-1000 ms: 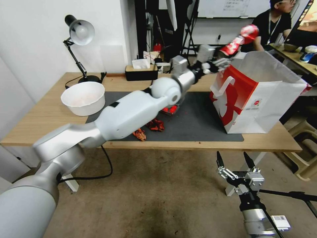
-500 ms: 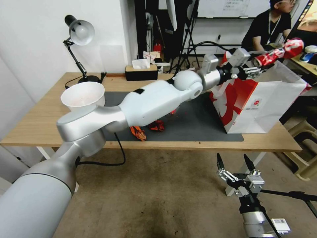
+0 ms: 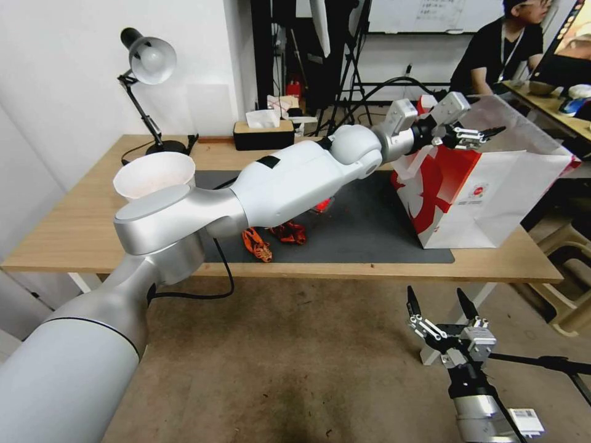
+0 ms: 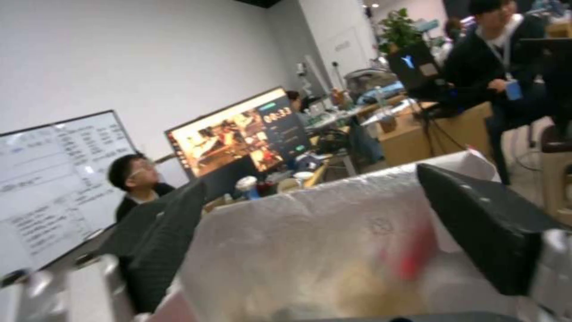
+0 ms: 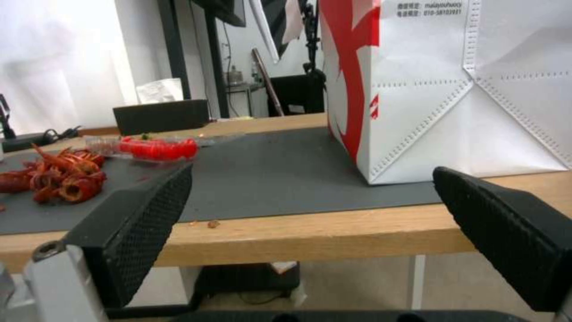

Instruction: Pick up the trash from the table and place it into the takeout bag.

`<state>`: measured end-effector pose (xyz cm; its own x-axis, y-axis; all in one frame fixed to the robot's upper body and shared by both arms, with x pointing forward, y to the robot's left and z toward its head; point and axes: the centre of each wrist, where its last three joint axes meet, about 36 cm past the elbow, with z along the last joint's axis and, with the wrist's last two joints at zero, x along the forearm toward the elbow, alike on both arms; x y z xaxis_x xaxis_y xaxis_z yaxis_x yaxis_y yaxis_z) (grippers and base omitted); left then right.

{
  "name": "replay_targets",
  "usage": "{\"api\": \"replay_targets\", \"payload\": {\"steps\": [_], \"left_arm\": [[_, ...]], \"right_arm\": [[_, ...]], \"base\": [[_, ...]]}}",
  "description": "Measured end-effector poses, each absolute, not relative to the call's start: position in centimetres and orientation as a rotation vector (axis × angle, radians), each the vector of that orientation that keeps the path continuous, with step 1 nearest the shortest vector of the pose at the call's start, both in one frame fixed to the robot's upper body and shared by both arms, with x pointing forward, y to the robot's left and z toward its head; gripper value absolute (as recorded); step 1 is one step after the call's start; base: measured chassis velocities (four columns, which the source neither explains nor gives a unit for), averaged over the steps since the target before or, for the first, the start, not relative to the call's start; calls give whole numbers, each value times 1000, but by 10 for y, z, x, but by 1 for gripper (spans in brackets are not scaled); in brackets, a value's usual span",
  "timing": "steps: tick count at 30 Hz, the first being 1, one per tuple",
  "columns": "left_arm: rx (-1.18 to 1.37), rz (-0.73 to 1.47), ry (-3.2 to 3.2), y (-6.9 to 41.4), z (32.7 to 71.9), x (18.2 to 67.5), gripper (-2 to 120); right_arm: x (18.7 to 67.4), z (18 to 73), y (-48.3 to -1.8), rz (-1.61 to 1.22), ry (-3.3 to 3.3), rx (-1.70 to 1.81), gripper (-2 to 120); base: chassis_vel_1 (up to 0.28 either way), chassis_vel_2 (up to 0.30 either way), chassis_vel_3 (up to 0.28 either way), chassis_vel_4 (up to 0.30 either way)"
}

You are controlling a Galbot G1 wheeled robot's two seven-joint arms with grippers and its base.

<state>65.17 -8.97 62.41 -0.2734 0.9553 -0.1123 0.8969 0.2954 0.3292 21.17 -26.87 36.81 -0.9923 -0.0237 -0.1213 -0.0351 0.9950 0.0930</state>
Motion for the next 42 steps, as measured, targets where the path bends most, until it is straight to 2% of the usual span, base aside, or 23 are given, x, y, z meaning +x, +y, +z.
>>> {"api": "replay_targets", "payload": {"steps": [3,10,13,14,17,18,21,25,27,30,42], "left_arm": [[1661,286,2287,-88,625,652,99],[1475,243,2425,-75,631,642,100],[1122,187,2679,-58,629,618,100],[1122,187,2679,-58,629,618,100],[727,165,2833,-44,611,588,100],[727,165,2833,-44,611,588,100],[473,186,2878,-32,594,573,100],[303,201,2897,-12,577,557,100],[286,203,2896,-7,573,554,100],[203,195,2884,39,540,537,100],[76,161,2960,126,494,486,100]], "right_arm": [[212,368,-269,145,3017,-45,100],[212,368,-268,146,3015,-52,100],[211,366,-266,143,3021,-63,100],[211,366,-266,143,3021,-63,100],[211,365,-266,142,3022,-72,100],[211,365,-266,142,3022,-72,100],[213,365,-265,140,3016,-77,100],[214,366,-265,138,3013,-81,100],[214,366,-266,137,3012,-83,100],[216,367,-267,127,3010,-101,100],[218,371,-270,109,3006,-133,100]], "base": [[0,0,0,0],[0,0,0,0],[0,0,0,0],[0,0,0,0],[0,0,0,0],[0,0,0,0],[0,0,0,0],[0,0,0,0],[0,0,0,0],[0,0,0,0],[0,0,0,0]]}}
